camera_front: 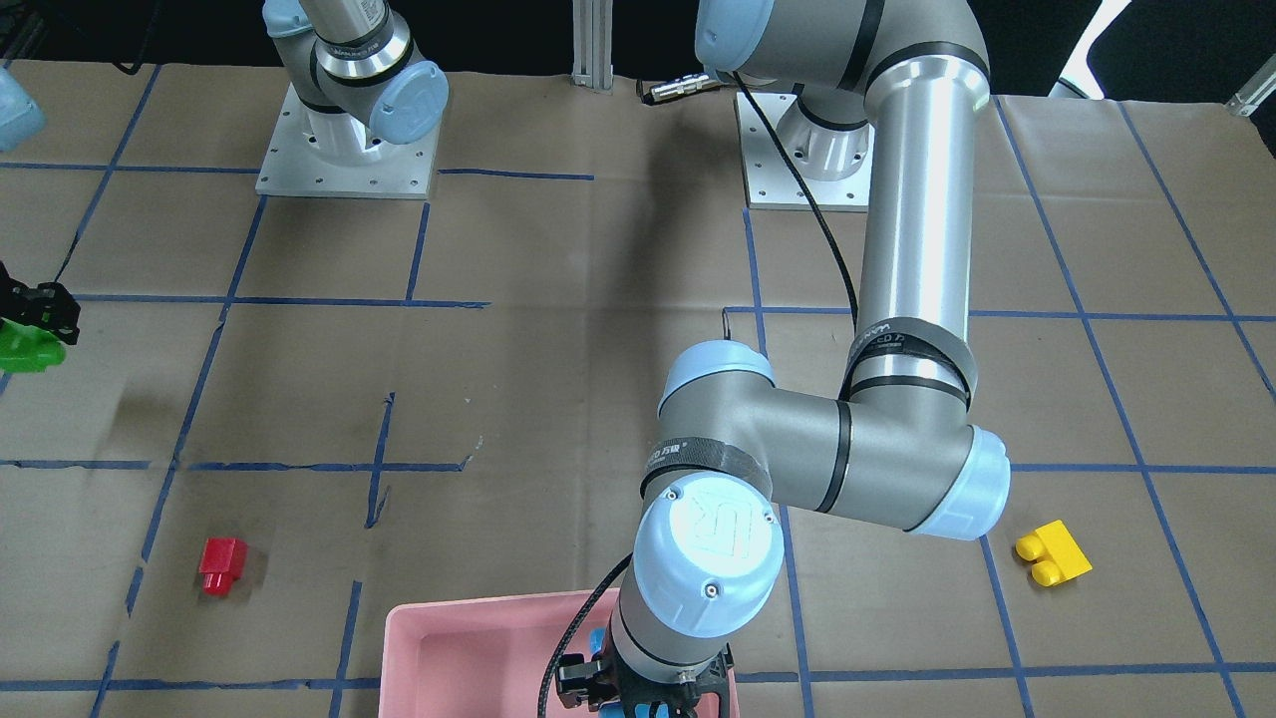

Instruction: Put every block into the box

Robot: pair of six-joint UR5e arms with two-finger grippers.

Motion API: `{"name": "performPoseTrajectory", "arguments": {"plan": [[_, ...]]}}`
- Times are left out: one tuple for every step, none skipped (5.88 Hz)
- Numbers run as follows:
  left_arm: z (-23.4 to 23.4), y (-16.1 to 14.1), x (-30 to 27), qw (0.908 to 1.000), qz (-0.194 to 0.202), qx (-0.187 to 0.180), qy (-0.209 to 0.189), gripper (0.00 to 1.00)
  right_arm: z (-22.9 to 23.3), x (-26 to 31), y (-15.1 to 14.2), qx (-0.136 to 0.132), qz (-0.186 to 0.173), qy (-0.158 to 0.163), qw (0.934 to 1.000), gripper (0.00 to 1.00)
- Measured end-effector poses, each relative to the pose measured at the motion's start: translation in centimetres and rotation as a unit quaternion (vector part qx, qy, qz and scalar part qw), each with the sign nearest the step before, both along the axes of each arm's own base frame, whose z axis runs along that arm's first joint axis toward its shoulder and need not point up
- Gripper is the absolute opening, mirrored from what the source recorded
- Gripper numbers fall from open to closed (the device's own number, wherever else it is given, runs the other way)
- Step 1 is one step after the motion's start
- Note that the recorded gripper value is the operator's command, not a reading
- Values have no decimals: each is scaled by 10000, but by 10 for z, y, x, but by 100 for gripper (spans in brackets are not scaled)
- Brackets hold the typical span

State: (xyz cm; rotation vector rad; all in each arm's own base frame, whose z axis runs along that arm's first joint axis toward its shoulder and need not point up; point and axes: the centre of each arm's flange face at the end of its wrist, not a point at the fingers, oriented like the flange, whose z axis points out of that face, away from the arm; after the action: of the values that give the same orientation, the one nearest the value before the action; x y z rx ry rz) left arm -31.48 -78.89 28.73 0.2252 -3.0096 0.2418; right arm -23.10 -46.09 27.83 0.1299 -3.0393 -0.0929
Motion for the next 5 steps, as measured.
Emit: {"name": "performPoseTrajectory", "arguments": {"plan": [[-8,-4,2,10000,22,-38,4,95,25,11,-15,-224,226,162,9994,4],[-6,-7,5,9999,42,-133,19,99,41,30,-32,-395,477,254,9978,4],[1,-9,7,9997,55,-253,45,100,51,52,-46,-561,690,237,9958,4],[20,-8,12,9992,71,-397,76,100,60,73,-58,-803,801,62,9935,4],[53,-7,34,9988,70,-487,67,100,75,95,-72,-1085,808,-130,9907,4]]}}
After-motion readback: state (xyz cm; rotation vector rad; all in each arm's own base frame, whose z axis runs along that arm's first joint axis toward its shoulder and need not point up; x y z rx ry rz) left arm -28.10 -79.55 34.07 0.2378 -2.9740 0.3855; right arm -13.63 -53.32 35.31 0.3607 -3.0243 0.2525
